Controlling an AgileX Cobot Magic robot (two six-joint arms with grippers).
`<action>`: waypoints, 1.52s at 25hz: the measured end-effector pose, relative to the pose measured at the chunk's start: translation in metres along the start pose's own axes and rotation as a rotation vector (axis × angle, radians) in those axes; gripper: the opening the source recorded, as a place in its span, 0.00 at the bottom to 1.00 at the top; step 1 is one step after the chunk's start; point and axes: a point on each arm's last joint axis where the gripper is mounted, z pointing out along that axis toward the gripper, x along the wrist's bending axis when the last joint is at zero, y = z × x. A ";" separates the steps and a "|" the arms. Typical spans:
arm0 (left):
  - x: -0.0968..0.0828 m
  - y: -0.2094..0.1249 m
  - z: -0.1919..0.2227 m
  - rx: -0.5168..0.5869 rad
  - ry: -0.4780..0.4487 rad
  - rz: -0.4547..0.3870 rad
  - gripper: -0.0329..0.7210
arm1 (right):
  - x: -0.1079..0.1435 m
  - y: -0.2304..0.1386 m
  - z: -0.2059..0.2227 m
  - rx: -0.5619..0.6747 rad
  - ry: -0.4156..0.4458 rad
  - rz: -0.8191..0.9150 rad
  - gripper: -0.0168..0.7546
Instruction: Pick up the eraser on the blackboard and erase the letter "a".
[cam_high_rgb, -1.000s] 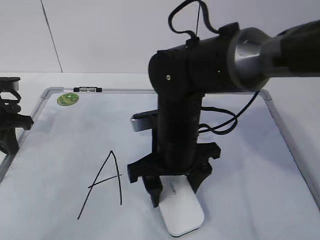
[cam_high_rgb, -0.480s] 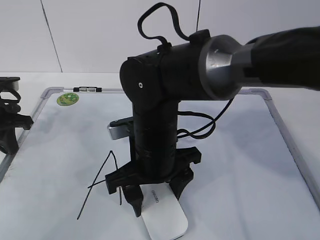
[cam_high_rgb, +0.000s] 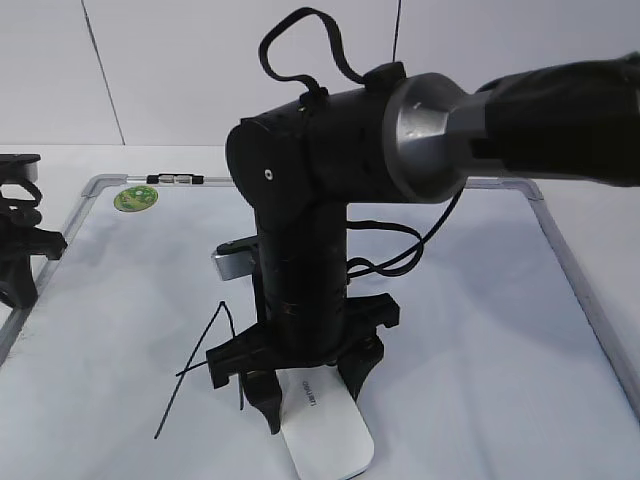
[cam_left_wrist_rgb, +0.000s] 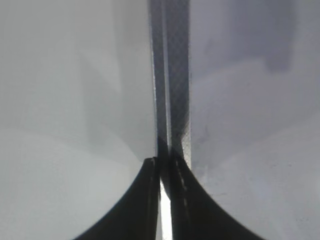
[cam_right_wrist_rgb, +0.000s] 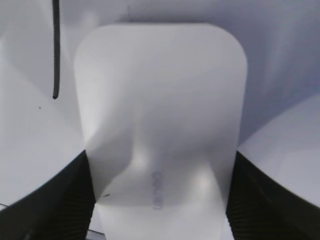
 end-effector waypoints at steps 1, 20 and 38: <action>0.000 0.000 0.000 0.000 0.000 0.000 0.07 | -0.002 0.001 0.000 -0.001 -0.001 0.011 0.72; 0.000 0.001 0.000 -0.006 -0.001 -0.001 0.07 | -0.119 0.031 -0.004 0.000 0.060 0.345 0.72; 0.000 0.000 0.000 -0.005 -0.002 -0.002 0.07 | -0.184 0.021 -0.021 -0.068 -0.067 0.304 0.72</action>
